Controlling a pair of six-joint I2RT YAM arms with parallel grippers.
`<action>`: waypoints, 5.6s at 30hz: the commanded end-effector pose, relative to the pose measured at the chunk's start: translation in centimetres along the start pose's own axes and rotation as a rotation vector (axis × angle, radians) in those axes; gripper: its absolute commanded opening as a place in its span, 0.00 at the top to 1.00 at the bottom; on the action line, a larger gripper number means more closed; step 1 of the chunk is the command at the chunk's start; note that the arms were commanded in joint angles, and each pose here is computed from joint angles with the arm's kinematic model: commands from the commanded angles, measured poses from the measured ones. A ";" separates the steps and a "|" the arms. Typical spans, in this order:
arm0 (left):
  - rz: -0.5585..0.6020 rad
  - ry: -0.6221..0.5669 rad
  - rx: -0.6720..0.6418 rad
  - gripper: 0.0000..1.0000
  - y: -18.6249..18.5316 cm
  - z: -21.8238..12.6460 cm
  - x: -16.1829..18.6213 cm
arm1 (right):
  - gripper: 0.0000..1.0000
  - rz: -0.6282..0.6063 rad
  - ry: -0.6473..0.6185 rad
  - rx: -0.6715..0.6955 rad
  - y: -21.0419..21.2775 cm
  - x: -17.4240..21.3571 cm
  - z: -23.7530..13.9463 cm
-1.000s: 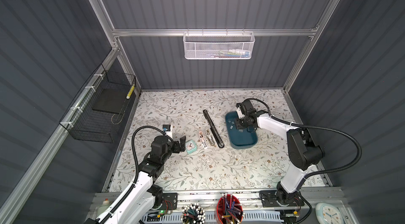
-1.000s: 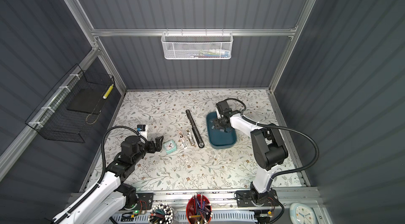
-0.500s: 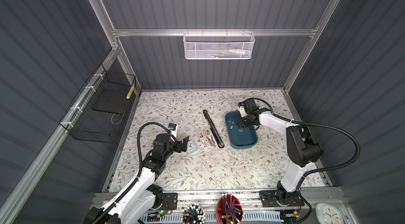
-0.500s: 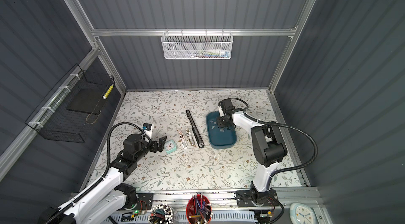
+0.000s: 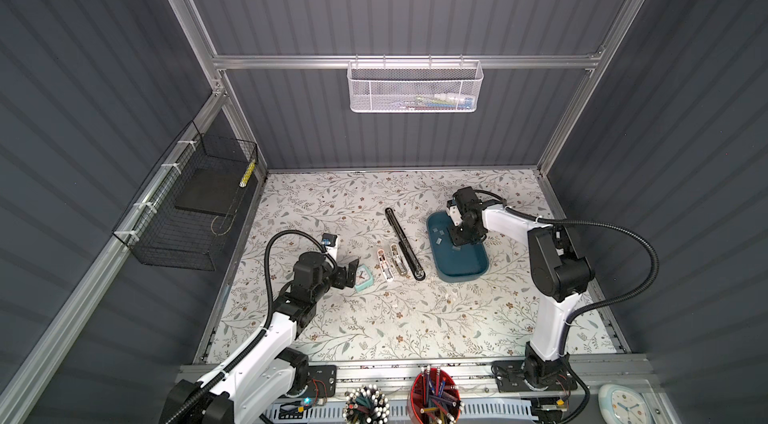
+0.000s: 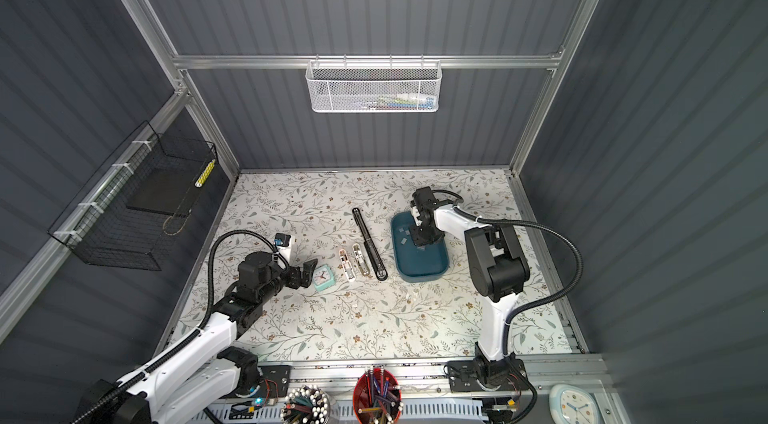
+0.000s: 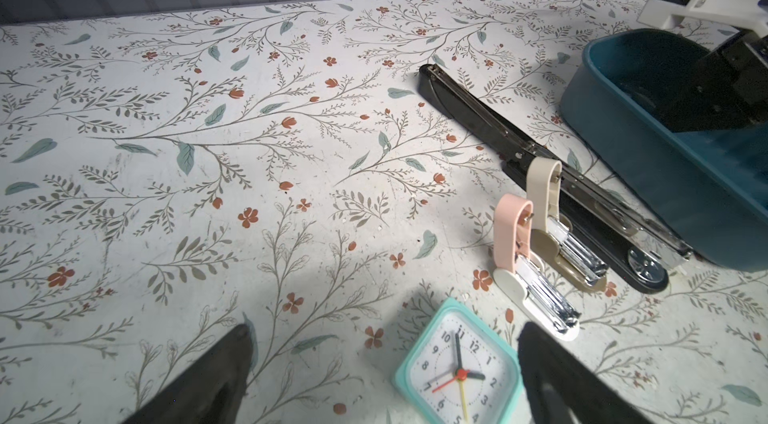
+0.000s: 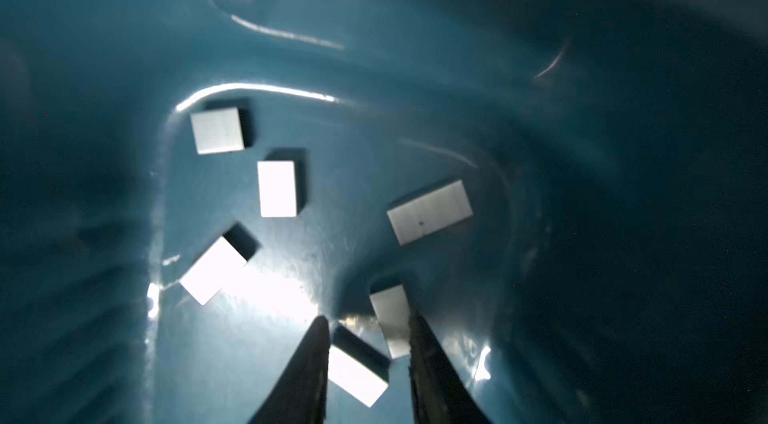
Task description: Load the staples into the stapler
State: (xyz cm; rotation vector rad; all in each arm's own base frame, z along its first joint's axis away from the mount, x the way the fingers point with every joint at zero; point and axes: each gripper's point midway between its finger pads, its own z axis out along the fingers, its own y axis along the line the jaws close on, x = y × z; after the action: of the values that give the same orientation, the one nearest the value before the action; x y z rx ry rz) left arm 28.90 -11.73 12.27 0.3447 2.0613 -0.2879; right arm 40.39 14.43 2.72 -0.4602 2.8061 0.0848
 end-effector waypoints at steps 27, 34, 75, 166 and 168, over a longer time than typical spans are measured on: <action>0.014 -0.055 -0.006 0.00 0.1 -0.3 -2.2 | 0.68 -0.032 0.104 0.096 -1.7 0.3 1.6; 0.013 -0.056 -0.005 0.00 0.1 -0.3 -2.2 | 0.72 -0.039 0.109 0.093 -1.5 0.4 1.7; -0.008 -0.081 0.058 0.00 -1.0 -1.8 -2.5 | 0.93 -0.062 -0.261 0.040 3.7 -2.8 -8.9; -0.005 -0.105 0.191 0.00 -3.2 -2.8 -1.9 | 0.97 -0.175 -0.366 -0.142 17.6 0.2 -4.0; -0.005 -0.105 0.190 0.00 -3.2 -2.8 -1.9 | 0.97 -0.180 -0.380 -0.133 17.5 0.1 -4.4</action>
State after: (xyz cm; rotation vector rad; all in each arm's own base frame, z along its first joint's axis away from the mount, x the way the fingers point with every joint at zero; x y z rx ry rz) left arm 26.25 -13.98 14.95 0.4155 1.9584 -0.5012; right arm 33.49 30.11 6.01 -0.6368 2.4109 0.2981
